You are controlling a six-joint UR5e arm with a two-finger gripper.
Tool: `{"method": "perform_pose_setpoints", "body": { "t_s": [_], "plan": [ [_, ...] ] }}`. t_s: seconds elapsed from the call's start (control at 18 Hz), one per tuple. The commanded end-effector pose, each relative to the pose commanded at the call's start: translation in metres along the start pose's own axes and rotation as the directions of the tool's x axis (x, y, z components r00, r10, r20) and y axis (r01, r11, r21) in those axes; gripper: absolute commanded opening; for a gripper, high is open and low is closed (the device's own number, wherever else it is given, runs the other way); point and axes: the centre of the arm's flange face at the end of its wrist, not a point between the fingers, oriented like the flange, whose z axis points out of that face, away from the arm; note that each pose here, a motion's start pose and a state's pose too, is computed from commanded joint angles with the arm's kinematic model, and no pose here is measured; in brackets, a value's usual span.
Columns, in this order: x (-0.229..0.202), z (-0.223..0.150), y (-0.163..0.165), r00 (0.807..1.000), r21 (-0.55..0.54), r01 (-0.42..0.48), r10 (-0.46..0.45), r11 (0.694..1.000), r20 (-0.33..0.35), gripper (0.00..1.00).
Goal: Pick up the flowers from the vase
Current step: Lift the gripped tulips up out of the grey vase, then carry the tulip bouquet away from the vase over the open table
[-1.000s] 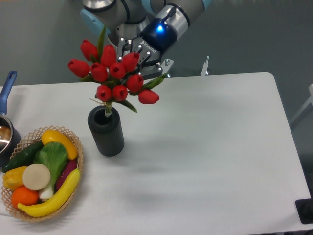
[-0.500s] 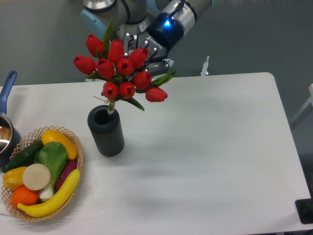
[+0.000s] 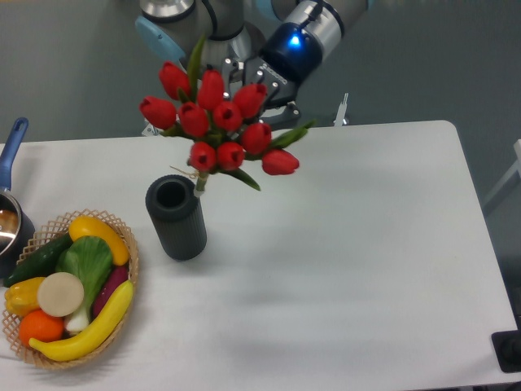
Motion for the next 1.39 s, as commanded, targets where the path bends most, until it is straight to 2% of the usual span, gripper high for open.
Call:
{"method": "perform_pose_setpoints", "body": {
  "t_s": [0.61, 0.78, 1.0, 1.22, 1.39],
  "plan": [
    [-0.057, -0.004, -0.007, 0.999, -0.003, -0.023, 0.023, 1.0, 0.025, 0.11],
    [-0.072, -0.016, 0.002, 0.993, -0.082, -0.047, 0.056, 0.996, 0.108, 0.1],
    [-0.082, -0.02, 0.004, 0.982, -0.142, -0.102, 0.122, 0.985, 0.142, 0.11],
    [-0.101, -0.024, 0.013, 0.957, -0.295, -0.114, 0.185, 0.949, 0.224, 0.11],
    [-0.124, -0.023, 0.024, 0.944, -0.374, -0.116, 0.219, 0.92, 0.246, 0.12]
  ]
}}
